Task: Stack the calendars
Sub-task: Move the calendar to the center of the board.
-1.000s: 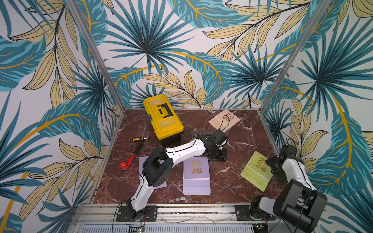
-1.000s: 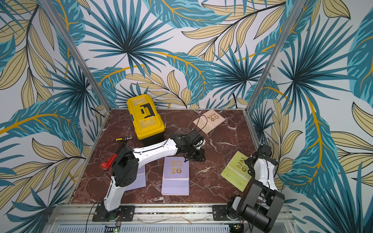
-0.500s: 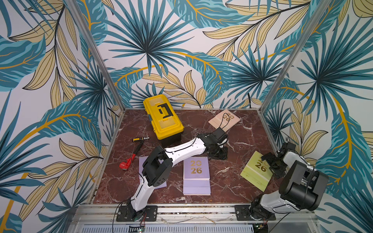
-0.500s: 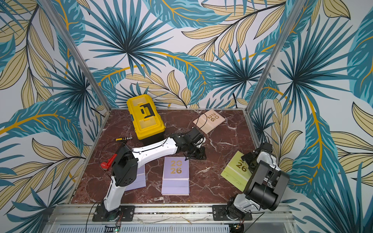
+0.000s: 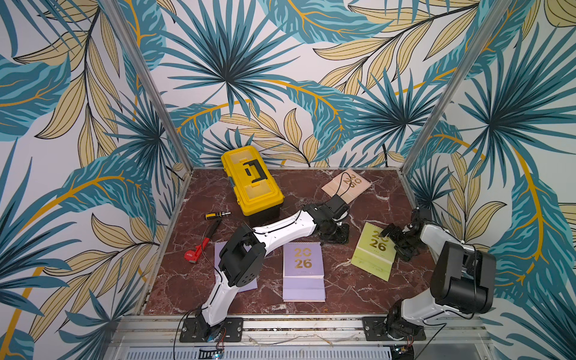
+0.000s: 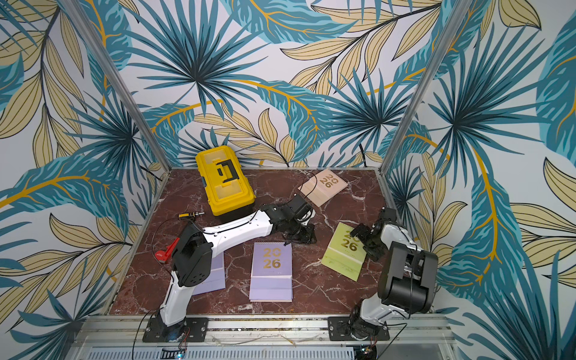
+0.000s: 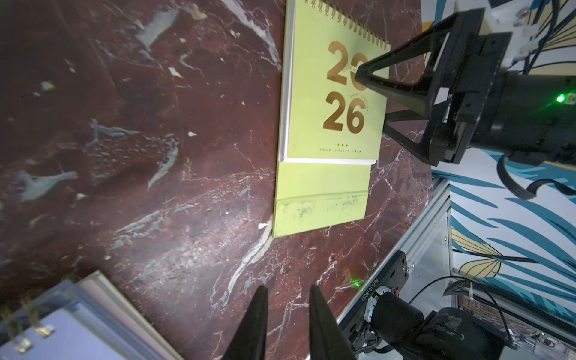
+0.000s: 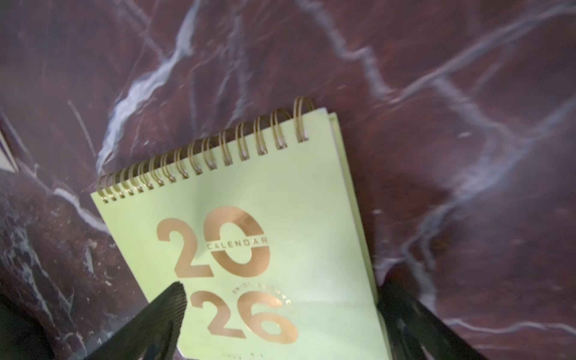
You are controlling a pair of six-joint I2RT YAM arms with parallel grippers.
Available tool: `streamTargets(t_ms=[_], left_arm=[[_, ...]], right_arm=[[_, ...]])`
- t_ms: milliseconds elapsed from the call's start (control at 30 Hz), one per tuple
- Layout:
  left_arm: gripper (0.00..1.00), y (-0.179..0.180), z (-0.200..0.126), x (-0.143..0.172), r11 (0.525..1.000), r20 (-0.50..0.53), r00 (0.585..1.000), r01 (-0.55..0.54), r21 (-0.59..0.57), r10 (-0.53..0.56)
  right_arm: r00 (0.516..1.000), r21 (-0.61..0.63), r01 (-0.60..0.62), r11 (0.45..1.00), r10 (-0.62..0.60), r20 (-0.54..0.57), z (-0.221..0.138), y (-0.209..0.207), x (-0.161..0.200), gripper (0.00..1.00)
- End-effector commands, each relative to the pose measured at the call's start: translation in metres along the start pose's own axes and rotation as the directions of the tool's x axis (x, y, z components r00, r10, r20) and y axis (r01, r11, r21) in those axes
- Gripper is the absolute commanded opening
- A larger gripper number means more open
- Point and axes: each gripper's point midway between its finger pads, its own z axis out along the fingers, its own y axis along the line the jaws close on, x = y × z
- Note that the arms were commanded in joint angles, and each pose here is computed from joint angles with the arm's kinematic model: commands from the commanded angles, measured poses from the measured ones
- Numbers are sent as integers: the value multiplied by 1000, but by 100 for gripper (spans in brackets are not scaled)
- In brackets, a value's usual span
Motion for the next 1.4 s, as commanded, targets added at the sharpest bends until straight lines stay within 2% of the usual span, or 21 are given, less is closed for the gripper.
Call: streamTargets(t_ms=[0, 167, 367, 533, 633, 900, 933, 1367], left_arm=[[25, 11, -5, -13, 999, 30, 1000, -10, -31, 11], [24, 25, -5, -23, 998, 55, 998, -3, -66, 7], [15, 34, 13, -35, 996, 64, 998, -4, -91, 10], [4, 30, 30, -41, 997, 52, 999, -5, -74, 9], [1, 28, 39, -43, 998, 44, 999, -5, -63, 8], [0, 26, 56, -47, 999, 34, 999, -1, -48, 3], [0, 36, 70, -43, 998, 12, 1000, 9, -65, -8], [0, 43, 90, -41, 998, -14, 1000, 23, -61, -24]], right_arm=[[994, -31, 45, 998, -48, -94, 10, 23, 21, 99], [991, -29, 87, 996, -90, -96, 2, 43, 22, 99], [987, 35, 151, 988, -148, -69, -27, 28, 23, 99], [992, -41, 66, 997, -70, -106, -27, 3, 33, 99], [991, -98, 41, 994, -53, -122, -26, 3, 38, 99], [988, -106, 33, 994, -48, -144, -22, 3, 41, 99], [989, -105, 32, 994, -46, -143, -21, 3, 40, 99], [982, -100, 39, 994, -57, -181, -8, 7, 44, 99]])
